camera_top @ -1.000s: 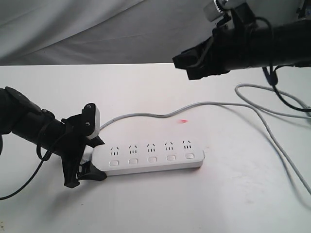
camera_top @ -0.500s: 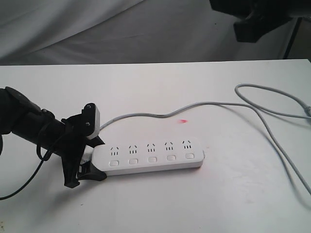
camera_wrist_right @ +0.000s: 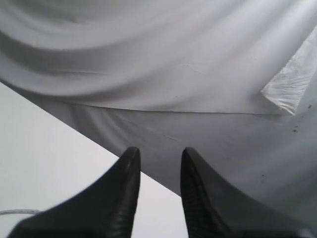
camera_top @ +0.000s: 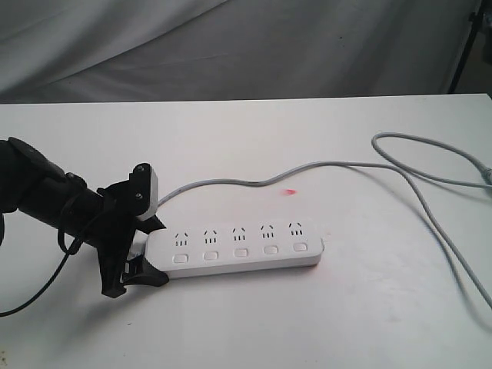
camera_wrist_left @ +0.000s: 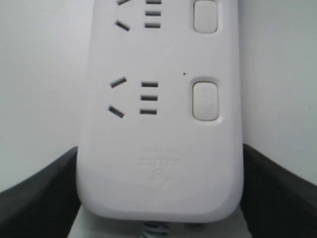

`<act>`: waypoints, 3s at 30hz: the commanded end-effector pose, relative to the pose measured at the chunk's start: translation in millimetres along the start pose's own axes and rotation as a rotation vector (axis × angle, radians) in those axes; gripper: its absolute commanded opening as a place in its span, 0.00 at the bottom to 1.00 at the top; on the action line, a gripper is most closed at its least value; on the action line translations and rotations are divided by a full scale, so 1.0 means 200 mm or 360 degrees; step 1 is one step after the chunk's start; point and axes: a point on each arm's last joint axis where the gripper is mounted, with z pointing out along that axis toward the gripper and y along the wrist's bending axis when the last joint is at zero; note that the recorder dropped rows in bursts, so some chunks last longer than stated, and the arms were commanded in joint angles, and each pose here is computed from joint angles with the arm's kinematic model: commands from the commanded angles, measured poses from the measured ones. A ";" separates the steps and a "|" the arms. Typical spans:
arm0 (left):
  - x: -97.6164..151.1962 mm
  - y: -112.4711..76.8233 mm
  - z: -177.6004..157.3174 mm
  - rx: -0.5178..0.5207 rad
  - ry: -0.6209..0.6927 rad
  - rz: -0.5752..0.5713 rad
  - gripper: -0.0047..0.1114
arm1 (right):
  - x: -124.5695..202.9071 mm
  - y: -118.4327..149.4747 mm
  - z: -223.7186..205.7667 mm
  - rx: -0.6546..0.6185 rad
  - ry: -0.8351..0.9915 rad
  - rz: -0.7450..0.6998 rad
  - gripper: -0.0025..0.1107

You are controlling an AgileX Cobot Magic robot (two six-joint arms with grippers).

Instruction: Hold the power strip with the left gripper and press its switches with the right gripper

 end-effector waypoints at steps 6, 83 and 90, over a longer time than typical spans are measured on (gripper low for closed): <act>0.00 0.01 0.01 -0.0027 0.0033 0.0042 0.04 | 0.09 0.04 -0.28 0.0169 -0.0020 -0.0109 0.26; 0.00 0.01 0.01 -0.0026 0.0034 0.0045 0.04 | 0.88 0.29 -0.60 0.0435 0.0140 0.0363 0.26; 0.00 0.01 0.01 -0.0026 0.0034 0.0045 0.04 | 0.92 0.30 -0.59 0.0423 0.0197 0.0371 0.26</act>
